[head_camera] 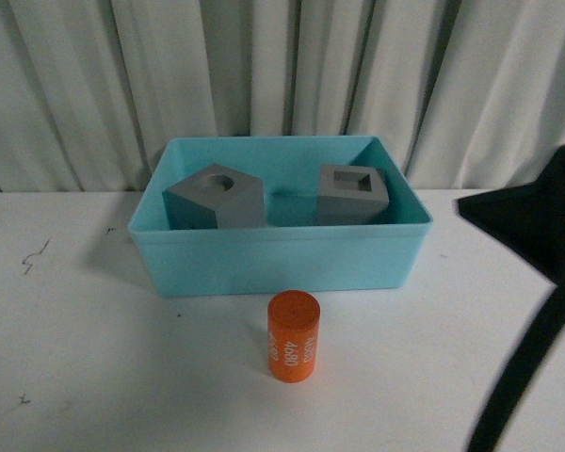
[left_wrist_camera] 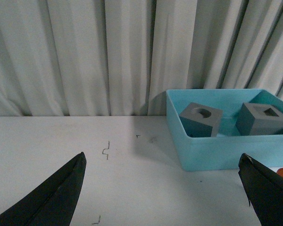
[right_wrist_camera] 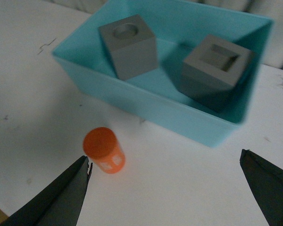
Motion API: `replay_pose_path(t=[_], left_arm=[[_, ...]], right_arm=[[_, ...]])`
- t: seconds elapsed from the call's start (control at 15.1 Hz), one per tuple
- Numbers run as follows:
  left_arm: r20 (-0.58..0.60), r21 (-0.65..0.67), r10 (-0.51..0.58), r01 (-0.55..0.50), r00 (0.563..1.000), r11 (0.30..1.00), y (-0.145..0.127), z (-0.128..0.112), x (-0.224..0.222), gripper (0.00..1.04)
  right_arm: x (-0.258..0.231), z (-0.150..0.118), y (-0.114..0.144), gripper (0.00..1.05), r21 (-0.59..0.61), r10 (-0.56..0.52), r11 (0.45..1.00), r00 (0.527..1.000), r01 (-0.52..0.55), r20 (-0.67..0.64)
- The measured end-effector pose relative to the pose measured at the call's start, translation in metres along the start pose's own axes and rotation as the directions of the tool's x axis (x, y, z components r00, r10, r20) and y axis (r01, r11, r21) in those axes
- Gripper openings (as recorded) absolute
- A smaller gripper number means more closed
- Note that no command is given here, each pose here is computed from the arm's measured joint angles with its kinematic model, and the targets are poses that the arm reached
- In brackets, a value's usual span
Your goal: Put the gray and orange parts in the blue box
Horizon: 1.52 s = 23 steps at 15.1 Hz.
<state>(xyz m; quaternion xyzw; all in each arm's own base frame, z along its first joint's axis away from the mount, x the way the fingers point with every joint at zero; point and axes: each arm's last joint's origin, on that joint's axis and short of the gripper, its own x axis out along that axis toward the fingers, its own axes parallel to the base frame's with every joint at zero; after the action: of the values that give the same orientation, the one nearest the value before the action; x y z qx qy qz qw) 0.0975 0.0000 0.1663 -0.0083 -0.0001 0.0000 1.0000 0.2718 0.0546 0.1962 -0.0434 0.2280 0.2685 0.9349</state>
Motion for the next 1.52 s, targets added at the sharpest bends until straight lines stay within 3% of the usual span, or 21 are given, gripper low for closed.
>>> replay_pose_path(t=[0.07,0.13,0.2,0.33,0.53,0.6,0.8,0.99,1.13,1.33,1.52], left_arm=[[0.0,0.0,0.0,0.0,1.0,1.0,0.0,0.0,0.0,0.98],[0.0,0.0,0.0,0.0,1.0,1.0,0.0,0.0,0.0,0.98],[0.0,0.0,0.0,0.0,1.0,1.0,0.0,0.0,0.0,0.98],[0.0,0.0,0.0,0.0,1.0,1.0,0.0,0.0,0.0,0.98],[0.0,0.0,0.0,0.0,1.0,1.0,0.0,0.0,0.0,0.98],[0.0,0.0,0.0,0.0,1.0,1.0,0.0,0.0,0.0,0.98],[0.0,0.0,0.0,0.0,1.0,1.0,0.0,0.0,0.0,0.98],[0.0,0.0,0.0,0.0,1.0,1.0,0.0,0.0,0.0,0.98],[0.0,0.0,0.0,0.0,1.0,1.0,0.0,0.0,0.0,0.98],[0.0,0.0,0.0,0.0,1.0,1.0,0.0,0.0,0.0,0.98],[0.0,0.0,0.0,0.0,1.0,1.0,0.0,0.0,0.0,0.98]], right_arm=[[0.095,-0.012,0.06,0.98,-0.106,0.094,0.988,0.984,-0.111,-0.153],[0.144,-0.03,0.087,0.98,-0.146,0.078,0.982,0.963,-0.119,-0.258],[0.164,-0.041,0.09,0.98,-0.148,0.031,0.986,0.946,-0.083,-0.322],[0.164,-0.044,0.09,0.9,-0.13,0.017,0.989,0.938,-0.066,-0.346],[0.161,-0.038,0.087,0.55,-0.083,0.017,0.996,0.953,-0.044,-0.303],[0.156,-0.034,0.085,0.49,-0.074,0.016,0.997,0.96,-0.038,-0.279],[0.131,-0.004,0.078,0.48,-0.03,0.043,0.998,0.984,-0.049,-0.175],[0.095,0.062,0.056,0.48,-0.013,-0.004,1.0,0.999,0.004,0.044],[0.103,0.097,0.033,0.48,-0.004,-0.078,0.997,0.991,0.078,0.107],[0.159,0.074,0.037,0.48,0.007,-0.084,0.996,0.996,0.085,-0.037],[0.188,0.069,0.044,0.48,0.014,-0.103,0.994,0.992,0.104,-0.079]])
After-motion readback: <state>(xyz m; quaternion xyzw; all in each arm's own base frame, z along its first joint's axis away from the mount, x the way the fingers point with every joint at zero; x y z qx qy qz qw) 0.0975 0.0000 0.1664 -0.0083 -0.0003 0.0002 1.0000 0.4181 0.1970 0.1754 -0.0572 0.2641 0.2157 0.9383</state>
